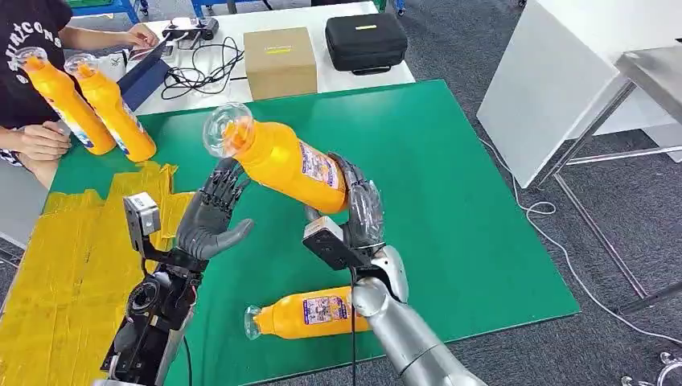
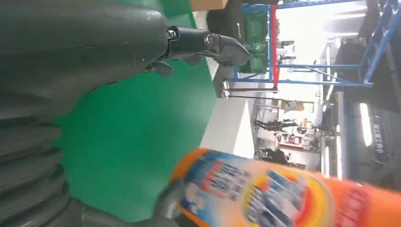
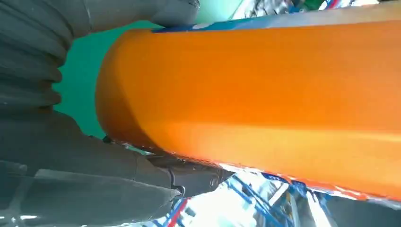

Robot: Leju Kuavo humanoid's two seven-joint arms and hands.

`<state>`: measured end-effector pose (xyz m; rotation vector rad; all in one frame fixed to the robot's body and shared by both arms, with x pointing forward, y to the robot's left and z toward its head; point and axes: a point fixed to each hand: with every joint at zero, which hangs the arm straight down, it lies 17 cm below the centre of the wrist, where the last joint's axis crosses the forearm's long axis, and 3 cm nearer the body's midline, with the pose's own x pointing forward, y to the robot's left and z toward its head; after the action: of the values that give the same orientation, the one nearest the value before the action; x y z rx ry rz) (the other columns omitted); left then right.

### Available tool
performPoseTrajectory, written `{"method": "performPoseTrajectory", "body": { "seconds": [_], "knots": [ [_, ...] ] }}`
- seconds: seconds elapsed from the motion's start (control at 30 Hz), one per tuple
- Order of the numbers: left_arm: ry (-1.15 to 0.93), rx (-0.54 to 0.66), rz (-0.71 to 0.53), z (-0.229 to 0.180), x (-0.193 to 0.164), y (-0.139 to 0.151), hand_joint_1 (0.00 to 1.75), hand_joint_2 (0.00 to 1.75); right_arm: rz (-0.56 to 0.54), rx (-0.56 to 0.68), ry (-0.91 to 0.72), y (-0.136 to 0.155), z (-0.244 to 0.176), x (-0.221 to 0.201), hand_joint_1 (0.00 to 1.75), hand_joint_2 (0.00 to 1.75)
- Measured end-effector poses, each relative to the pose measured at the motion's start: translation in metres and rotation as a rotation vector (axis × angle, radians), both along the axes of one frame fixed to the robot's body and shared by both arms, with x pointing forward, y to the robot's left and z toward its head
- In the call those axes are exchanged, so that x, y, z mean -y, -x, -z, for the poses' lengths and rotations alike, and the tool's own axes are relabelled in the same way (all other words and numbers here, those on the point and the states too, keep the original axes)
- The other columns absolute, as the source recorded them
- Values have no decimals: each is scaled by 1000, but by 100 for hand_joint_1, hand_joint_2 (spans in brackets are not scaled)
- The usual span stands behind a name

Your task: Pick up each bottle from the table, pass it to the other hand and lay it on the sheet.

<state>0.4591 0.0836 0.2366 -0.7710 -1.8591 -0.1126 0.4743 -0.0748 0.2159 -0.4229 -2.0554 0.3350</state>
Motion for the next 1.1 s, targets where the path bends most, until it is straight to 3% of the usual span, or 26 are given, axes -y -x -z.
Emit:
{"method": "performPoseTrajectory", "body": {
  "seconds": [0.4, 0.6, 0.8, 1.1],
  "knots": [
    [23, 180, -18, -77, 13, 22, 0, 175, -81, -87, 44, 0, 22, -24, 175, 175],
    [26, 205, -13, -86, 17, 27, 0, 175, -98, -99, 47, 0, 25, -28, 175, 175],
    [29, 226, -4, -92, 22, 30, 0, 175, -254, -162, 41, 9, 35, -58, 175, 175],
    [39, 235, -6, -97, 19, 26, 0, 175, -341, -109, 115, 19, 20, -88, 175, 175]
  ]
}}
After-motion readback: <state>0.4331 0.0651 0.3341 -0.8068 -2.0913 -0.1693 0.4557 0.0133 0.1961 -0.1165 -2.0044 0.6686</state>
